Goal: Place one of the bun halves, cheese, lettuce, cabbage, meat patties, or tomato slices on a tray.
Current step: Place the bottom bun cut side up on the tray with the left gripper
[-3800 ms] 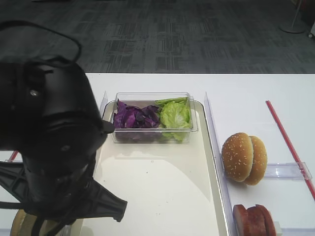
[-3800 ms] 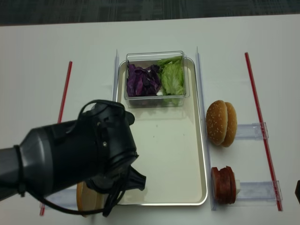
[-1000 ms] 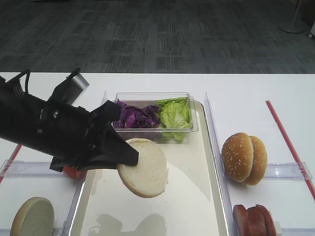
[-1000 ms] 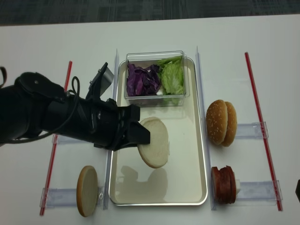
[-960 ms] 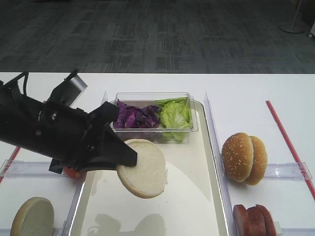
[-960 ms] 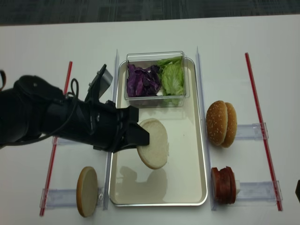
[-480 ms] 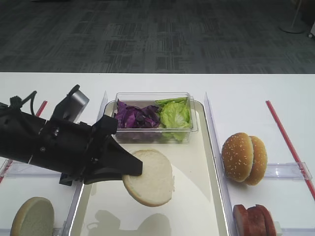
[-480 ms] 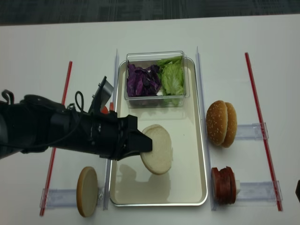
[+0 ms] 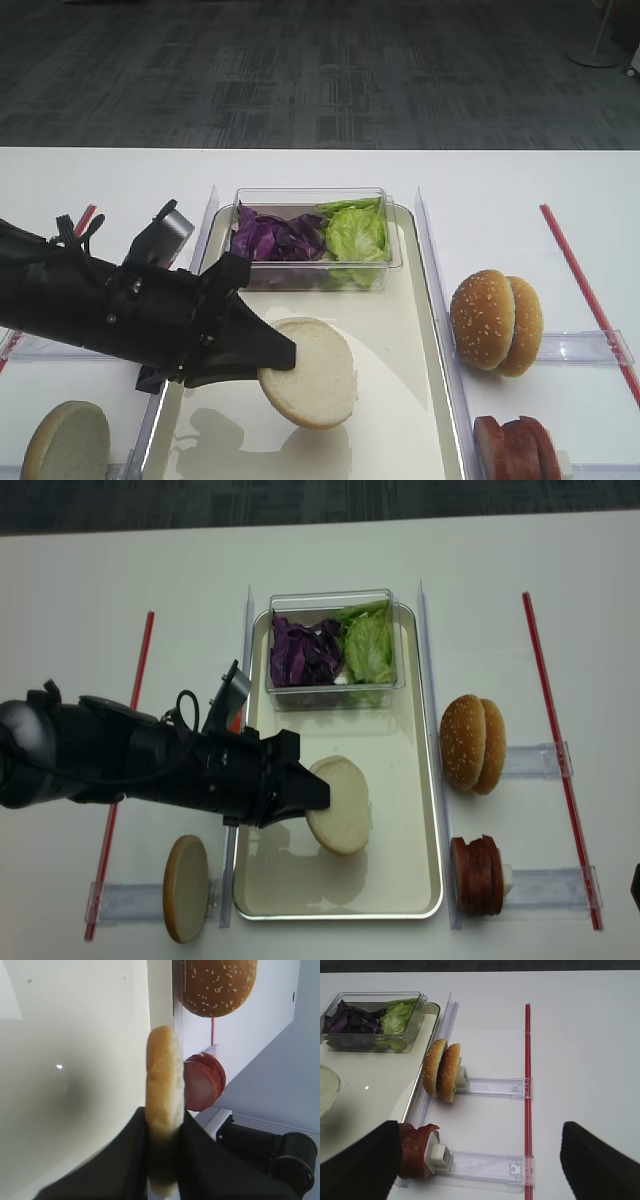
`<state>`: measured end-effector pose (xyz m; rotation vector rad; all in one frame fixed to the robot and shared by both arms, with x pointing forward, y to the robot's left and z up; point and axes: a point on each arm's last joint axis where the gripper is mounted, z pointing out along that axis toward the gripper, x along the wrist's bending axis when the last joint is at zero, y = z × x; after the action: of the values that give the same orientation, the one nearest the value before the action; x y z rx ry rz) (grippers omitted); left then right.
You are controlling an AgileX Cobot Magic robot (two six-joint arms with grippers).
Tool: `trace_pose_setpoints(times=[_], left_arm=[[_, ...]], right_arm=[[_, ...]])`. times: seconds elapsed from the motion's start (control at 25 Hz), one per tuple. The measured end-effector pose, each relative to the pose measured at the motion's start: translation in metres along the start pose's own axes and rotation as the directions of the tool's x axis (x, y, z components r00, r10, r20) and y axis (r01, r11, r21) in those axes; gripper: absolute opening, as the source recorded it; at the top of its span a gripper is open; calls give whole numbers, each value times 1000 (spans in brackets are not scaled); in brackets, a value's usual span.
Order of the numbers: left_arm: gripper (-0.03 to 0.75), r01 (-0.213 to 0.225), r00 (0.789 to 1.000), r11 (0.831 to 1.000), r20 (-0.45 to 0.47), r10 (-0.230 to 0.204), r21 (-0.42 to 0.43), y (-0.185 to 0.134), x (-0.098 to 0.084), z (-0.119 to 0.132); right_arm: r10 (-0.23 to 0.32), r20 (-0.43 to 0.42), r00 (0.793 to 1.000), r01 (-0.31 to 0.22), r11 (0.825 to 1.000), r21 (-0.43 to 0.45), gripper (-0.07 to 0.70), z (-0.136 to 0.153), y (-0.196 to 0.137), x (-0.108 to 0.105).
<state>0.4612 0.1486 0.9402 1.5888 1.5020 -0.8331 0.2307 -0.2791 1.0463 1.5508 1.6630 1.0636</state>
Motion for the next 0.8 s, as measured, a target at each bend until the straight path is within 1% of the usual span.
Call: trace_pose_setpoints(times=[0.28, 0.4, 0.8], left_arm=[[107, 1, 1000, 1000, -4, -1, -7, 1, 0, 0], [107, 12, 1000, 1000, -2, -12, -23, 2, 0, 0], [107, 17, 999, 998, -43, -20, -64, 6, 4, 0]], right_arm=[[0, 0, 1000, 0, 1000, 0, 657, 0, 0, 0], [0, 0, 1000, 0, 1000, 0, 657, 0, 0, 0], [0, 0, 1000, 0, 1000, 0, 657, 0, 0, 0]])
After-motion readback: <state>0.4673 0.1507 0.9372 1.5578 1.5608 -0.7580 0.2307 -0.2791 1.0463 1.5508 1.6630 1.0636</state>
